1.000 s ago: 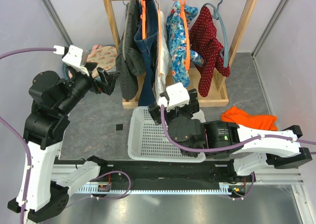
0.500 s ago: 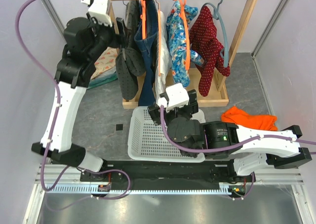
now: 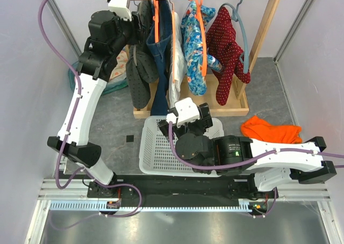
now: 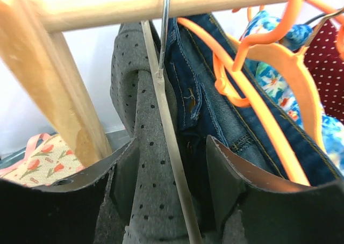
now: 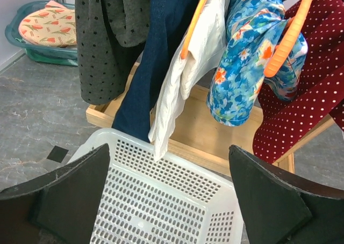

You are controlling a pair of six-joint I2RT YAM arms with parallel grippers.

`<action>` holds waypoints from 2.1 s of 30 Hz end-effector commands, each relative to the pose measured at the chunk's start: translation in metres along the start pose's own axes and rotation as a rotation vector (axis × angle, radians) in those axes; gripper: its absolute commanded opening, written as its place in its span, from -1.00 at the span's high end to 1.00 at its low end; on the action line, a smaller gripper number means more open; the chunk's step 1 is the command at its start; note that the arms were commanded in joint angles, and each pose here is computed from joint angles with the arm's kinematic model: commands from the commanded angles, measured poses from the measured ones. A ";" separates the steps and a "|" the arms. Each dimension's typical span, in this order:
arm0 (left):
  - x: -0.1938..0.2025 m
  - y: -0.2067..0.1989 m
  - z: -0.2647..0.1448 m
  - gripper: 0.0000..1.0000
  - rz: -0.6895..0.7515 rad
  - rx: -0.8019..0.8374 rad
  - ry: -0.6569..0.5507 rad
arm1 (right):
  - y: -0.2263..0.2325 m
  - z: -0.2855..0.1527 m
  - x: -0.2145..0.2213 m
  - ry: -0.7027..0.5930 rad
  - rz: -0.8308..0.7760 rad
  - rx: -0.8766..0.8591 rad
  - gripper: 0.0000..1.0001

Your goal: Remove the skirt from the hanger

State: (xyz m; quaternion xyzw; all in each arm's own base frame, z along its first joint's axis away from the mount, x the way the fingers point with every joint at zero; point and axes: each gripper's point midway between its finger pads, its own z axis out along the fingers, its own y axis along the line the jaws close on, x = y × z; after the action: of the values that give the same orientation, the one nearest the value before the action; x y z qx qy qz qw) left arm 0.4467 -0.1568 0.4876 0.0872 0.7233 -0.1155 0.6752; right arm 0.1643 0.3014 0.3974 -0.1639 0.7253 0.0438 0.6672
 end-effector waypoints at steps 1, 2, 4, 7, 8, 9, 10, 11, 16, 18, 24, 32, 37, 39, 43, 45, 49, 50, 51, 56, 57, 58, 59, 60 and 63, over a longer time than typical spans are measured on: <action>-0.011 0.000 0.006 -0.11 -0.040 -0.004 -0.044 | -0.015 -0.002 0.000 -0.012 0.091 0.063 -0.96; -0.009 -0.002 0.008 -0.10 -0.041 0.003 -0.037 | -0.015 -0.002 0.000 -0.013 0.091 0.063 -0.96; -0.002 -0.001 0.011 0.04 -0.038 -0.001 -0.020 | -0.017 -0.002 0.001 -0.012 0.088 0.066 -0.96; 0.003 0.001 0.014 0.57 -0.029 -0.010 -0.009 | -0.020 -0.001 0.001 -0.013 0.092 0.073 -0.95; 0.004 0.001 0.015 0.73 -0.027 -0.010 -0.007 | -0.020 -0.001 0.001 -0.013 0.093 0.075 -0.95; 0.003 0.001 0.015 0.85 -0.026 -0.010 -0.010 | -0.021 -0.001 0.001 -0.013 0.098 0.075 -0.95; 0.004 0.001 0.015 0.96 -0.024 -0.010 -0.009 | -0.022 -0.001 0.002 -0.013 0.101 0.075 -0.95; 0.002 0.001 0.014 0.96 -0.023 -0.006 -0.013 | -0.023 -0.001 0.002 -0.013 0.100 0.075 -0.94; -0.013 0.002 0.008 0.96 -0.017 -0.009 -0.047 | -0.023 -0.001 0.006 -0.010 0.103 0.069 -0.92; -0.029 0.004 0.001 0.96 -0.014 -0.018 -0.085 | -0.024 -0.001 0.007 -0.010 0.108 0.072 -0.91; -0.101 0.001 -0.048 0.97 0.006 0.004 -0.266 | -0.023 0.000 0.013 -0.004 0.113 0.069 -0.89; -0.138 -0.005 -0.133 0.97 0.037 0.062 -0.359 | -0.020 0.000 0.017 -0.001 0.126 0.062 -0.86; -0.090 -0.001 -0.162 0.97 0.084 0.066 -0.241 | -0.023 -0.001 0.013 -0.004 0.147 0.051 -0.88; -0.083 0.003 -0.192 0.97 0.124 0.061 -0.244 | -0.021 -0.002 0.011 -0.004 0.167 0.028 -0.94; -0.060 -0.002 -0.229 0.96 0.173 0.116 -0.203 | -0.007 -0.001 0.005 -0.011 0.250 -0.059 -0.96; -0.054 -0.005 -0.248 0.97 0.178 0.144 -0.178 | 0.002 0.000 0.005 -0.011 0.290 -0.118 -0.96; -0.063 -0.012 -0.279 0.96 0.154 0.189 -0.195 | 0.047 -0.004 -0.011 -0.027 0.513 -0.411 -0.96; -0.064 -0.013 -0.283 0.96 0.148 0.196 -0.196 | 0.054 -0.006 -0.005 -0.023 0.555 -0.456 -0.96; -0.065 -0.015 -0.287 0.96 0.136 0.205 -0.198 | 0.059 -0.008 -0.009 -0.037 0.595 -0.496 -0.96; -0.061 -0.021 -0.295 0.96 0.112 0.244 -0.189 | 0.079 -0.021 -0.044 -0.153 0.782 -0.702 -0.96; -0.060 -0.023 -0.295 0.96 0.108 0.252 -0.185 | 0.082 -0.022 -0.049 -0.163 0.796 -0.724 -0.96; -0.058 -0.024 -0.292 0.97 0.105 0.255 -0.177 | 0.082 -0.025 -0.060 -0.195 0.824 -0.750 -0.96; -0.056 -0.024 -0.291 0.97 0.102 0.257 -0.172 | 0.088 -0.026 -0.064 -0.203 0.827 -0.775 -0.96; -0.054 -0.025 -0.291 0.96 0.096 0.262 -0.165 | 0.093 -0.029 -0.068 -0.210 0.831 -0.806 -0.96; -0.052 -0.028 -0.290 0.96 0.085 0.282 -0.155 | 0.108 -0.026 -0.077 -0.209 0.844 -0.857 -0.96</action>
State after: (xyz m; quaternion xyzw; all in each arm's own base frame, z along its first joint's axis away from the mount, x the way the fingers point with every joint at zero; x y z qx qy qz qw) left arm 0.1678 -0.0904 0.5396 0.2009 0.6690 -0.1620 0.6971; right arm 0.1285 0.3904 0.4080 -0.1112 0.6440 0.5142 0.5555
